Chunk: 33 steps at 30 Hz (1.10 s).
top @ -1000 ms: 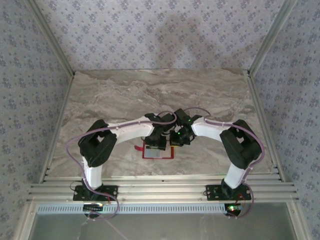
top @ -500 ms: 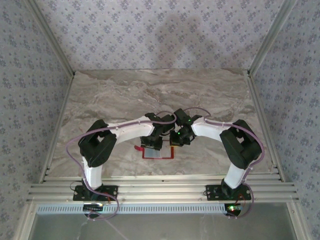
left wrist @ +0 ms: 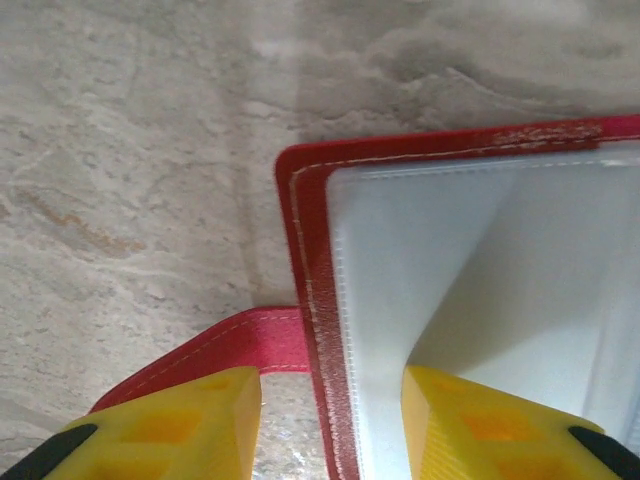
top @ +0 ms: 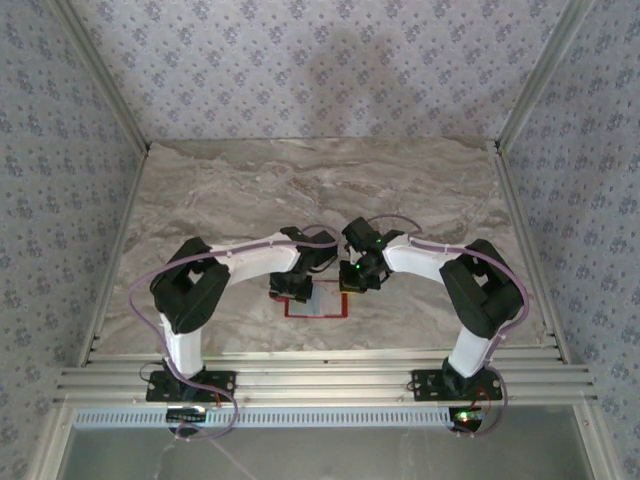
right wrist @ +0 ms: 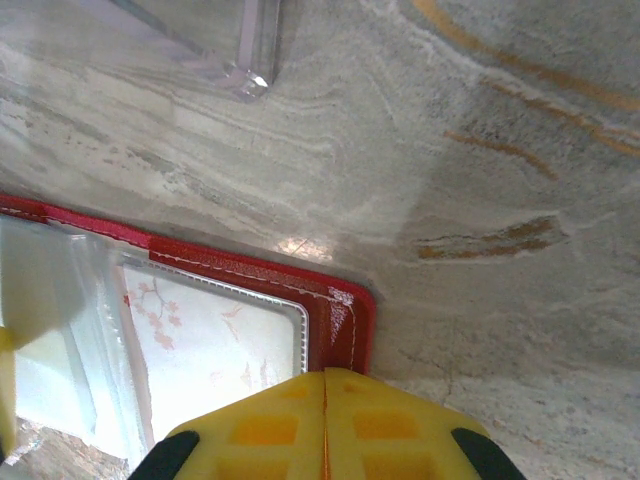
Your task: Take the credit cards out of the card holder
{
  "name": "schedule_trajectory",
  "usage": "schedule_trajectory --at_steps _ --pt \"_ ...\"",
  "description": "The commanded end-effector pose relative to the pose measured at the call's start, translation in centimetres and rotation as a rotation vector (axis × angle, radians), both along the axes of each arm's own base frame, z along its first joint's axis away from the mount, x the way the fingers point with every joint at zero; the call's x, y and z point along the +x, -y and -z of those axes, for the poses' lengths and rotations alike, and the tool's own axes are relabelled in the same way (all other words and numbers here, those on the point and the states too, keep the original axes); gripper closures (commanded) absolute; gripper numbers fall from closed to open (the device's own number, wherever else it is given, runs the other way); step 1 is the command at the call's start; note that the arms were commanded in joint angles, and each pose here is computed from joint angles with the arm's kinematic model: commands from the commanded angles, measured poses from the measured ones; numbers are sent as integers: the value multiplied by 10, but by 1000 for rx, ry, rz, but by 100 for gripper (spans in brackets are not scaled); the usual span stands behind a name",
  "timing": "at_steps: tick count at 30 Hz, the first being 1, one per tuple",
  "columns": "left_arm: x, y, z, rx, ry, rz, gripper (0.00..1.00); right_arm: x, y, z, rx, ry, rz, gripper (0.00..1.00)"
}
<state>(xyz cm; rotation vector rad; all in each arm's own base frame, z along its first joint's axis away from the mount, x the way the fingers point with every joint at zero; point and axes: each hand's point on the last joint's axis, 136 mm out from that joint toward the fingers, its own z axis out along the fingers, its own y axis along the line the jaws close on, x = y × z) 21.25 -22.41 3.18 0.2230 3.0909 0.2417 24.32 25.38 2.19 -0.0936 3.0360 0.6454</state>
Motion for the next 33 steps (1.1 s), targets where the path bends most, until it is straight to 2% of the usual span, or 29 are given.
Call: schedule_trajectory --at_steps 1,5,10,16,20,33 --pt "5 7 -20 -108 39 -9 58 -3 6 -8 -19 2 2 91" --pt "8 24 -28 -286 44 -45 59 -3 7 -11 -20 7 4 91" --pt "12 58 -38 -574 36 -76 61 -4 6 -13 -13 11 4 91" --pt "9 87 -35 -760 -39 -96 67 -5 0 -16 22 7 5 88" --pt "7 100 -27 -823 -89 -113 69 -6 -5 -16 49 -3 3 87" --pt "-1 114 -1 -873 -190 -154 73 -8 -8 0 56 -42 2 87"
